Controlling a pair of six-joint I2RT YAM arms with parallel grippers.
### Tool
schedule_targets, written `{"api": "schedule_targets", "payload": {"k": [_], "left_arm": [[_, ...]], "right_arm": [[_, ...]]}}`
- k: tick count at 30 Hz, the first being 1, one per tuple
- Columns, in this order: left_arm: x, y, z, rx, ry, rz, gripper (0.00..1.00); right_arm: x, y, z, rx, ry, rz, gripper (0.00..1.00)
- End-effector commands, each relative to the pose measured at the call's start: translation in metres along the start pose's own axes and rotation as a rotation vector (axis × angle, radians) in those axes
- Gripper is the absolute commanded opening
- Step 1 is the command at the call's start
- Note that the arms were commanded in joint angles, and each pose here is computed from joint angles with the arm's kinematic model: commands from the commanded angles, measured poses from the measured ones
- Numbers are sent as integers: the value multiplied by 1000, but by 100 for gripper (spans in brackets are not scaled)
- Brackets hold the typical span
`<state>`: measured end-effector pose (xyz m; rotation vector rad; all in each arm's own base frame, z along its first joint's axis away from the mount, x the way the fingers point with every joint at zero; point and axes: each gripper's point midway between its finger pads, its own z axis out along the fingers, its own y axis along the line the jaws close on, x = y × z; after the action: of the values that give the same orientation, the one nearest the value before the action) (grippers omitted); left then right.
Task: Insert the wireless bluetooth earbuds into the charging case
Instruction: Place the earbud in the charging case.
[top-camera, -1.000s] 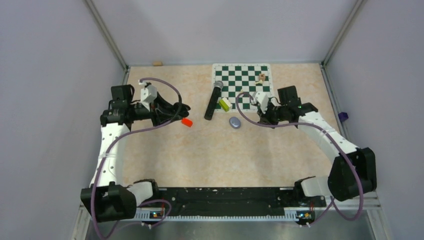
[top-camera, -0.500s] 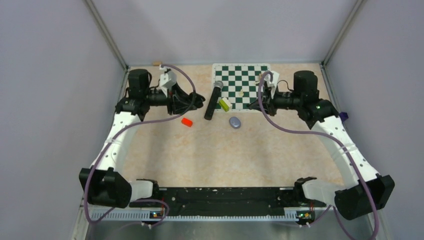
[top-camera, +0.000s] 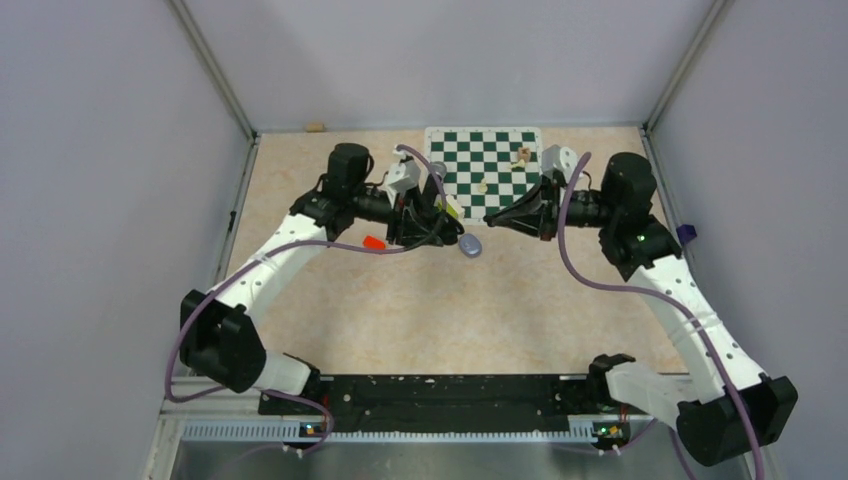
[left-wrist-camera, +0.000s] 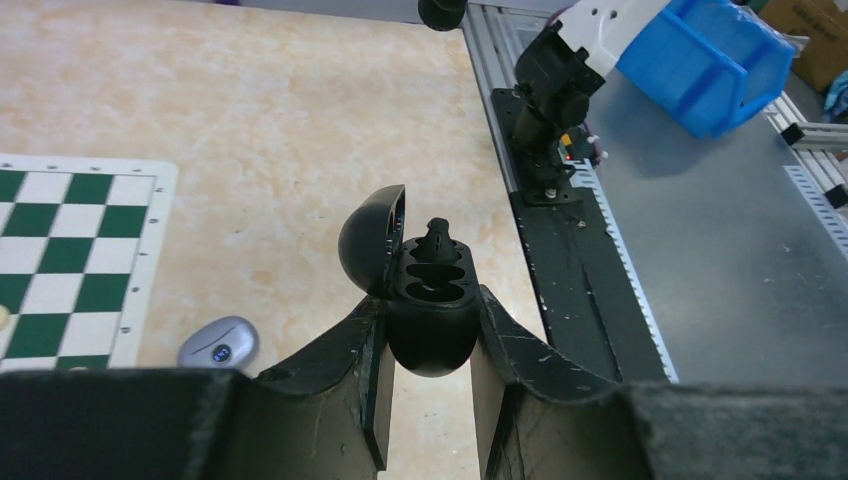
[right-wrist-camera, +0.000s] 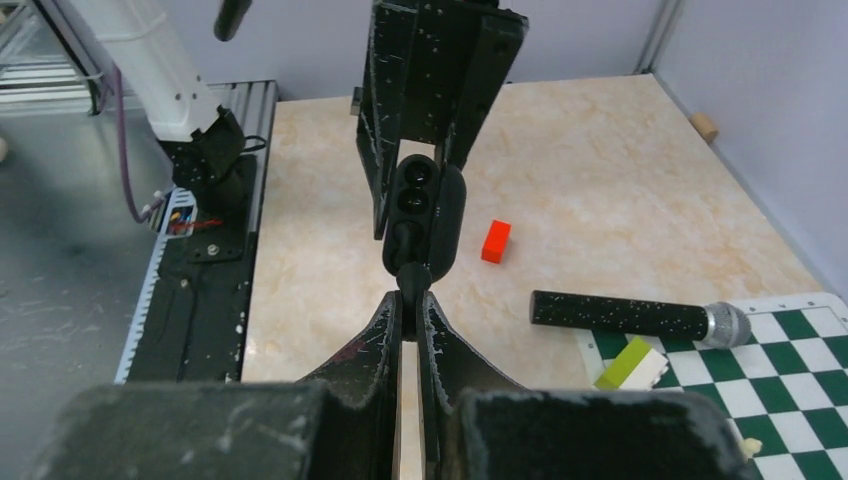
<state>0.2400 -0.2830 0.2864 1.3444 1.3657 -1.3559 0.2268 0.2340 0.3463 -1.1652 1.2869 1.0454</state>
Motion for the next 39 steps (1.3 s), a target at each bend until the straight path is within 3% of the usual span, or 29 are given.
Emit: {"api": "schedule_targets", "payload": {"k": [1, 21, 39], "left_arm": [[0, -4, 10, 39, -18, 30, 0], [30, -14, 41, 103, 47, 6, 0], [33, -12, 46, 102, 62, -6, 0]], "right_arm": [[-13, 27, -3, -89, -73, -89, 2], [13, 42, 16, -193, -92, -36, 1], [33, 43, 30, -218, -57, -9, 1]]}}
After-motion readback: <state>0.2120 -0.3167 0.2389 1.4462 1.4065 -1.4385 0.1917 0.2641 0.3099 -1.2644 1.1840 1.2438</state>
